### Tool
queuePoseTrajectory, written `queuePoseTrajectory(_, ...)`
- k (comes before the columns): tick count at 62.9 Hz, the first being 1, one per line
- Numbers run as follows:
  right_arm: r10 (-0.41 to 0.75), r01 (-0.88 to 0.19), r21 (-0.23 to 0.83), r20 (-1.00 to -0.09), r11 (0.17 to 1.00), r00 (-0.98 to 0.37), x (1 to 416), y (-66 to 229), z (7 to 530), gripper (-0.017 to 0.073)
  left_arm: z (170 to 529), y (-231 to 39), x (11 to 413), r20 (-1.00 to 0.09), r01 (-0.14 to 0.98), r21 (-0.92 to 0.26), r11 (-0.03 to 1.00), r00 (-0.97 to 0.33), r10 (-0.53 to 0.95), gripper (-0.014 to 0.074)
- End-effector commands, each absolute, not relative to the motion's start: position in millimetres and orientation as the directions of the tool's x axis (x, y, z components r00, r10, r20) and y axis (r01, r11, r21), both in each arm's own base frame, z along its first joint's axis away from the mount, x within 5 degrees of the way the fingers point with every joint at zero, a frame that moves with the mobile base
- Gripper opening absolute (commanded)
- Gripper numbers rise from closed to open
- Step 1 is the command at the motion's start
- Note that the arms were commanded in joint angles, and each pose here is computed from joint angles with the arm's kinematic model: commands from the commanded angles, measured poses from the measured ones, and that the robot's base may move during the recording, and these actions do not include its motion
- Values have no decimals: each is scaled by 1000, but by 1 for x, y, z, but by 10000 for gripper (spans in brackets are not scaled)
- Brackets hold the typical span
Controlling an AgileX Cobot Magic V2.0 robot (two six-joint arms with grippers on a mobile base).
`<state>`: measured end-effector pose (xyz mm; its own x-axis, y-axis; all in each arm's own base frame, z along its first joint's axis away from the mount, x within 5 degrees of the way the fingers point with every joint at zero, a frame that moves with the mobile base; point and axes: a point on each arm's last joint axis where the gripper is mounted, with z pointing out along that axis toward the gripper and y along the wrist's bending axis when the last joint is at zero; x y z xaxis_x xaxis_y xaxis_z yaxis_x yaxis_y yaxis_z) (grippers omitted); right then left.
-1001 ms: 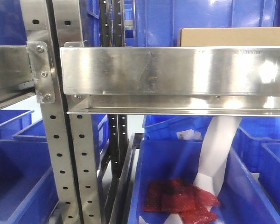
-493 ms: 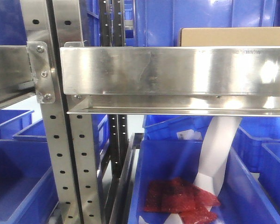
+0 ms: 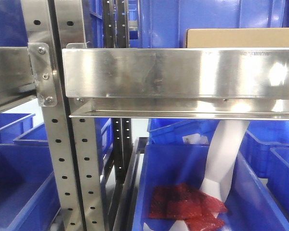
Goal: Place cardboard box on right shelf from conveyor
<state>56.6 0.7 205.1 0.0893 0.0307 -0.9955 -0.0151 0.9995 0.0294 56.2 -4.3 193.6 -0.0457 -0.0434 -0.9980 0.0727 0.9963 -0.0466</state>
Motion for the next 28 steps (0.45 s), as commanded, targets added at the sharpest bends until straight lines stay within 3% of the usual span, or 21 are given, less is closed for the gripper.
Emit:
queuePoseTrajectory(1, 37, -19, 34, -979, 999, 200, 53, 1, 219, 55, 198, -4, 56, -998, 76, -50, 996, 37, -53, -116)
queuePoseTrajectory(28, 37, -19, 34, -979, 999, 200, 53, 1, 219, 55, 198, -4, 56, -998, 76, -50, 996, 37, -53, -116)
